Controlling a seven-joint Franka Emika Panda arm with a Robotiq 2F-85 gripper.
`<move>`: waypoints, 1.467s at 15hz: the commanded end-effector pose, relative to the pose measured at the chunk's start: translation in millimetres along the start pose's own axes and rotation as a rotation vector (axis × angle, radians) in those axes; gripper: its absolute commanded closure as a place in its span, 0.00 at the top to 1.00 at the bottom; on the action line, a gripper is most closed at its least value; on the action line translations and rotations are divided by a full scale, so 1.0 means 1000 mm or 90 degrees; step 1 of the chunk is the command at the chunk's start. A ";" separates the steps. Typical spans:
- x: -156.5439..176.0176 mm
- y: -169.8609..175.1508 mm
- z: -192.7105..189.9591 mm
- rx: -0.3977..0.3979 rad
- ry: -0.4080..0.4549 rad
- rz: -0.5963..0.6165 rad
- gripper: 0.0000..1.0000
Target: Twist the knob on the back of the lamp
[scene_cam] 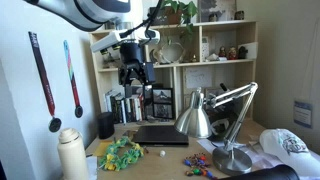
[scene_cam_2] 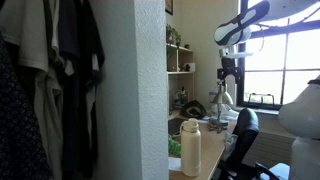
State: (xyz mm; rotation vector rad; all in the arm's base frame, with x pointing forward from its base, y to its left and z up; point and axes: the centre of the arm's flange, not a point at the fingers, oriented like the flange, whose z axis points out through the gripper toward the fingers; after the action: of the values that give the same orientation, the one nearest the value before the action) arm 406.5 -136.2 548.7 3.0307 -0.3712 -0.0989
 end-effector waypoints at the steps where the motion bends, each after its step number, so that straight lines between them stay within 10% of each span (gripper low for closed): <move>1: 0.000 0.000 0.000 0.000 0.000 0.000 1.00; 22: 0.202 0.102 -0.021 0.048 0.082 0.154 1.00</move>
State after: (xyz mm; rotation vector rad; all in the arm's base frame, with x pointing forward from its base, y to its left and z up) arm 555.7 -265.4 554.9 3.0174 -0.7127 0.1312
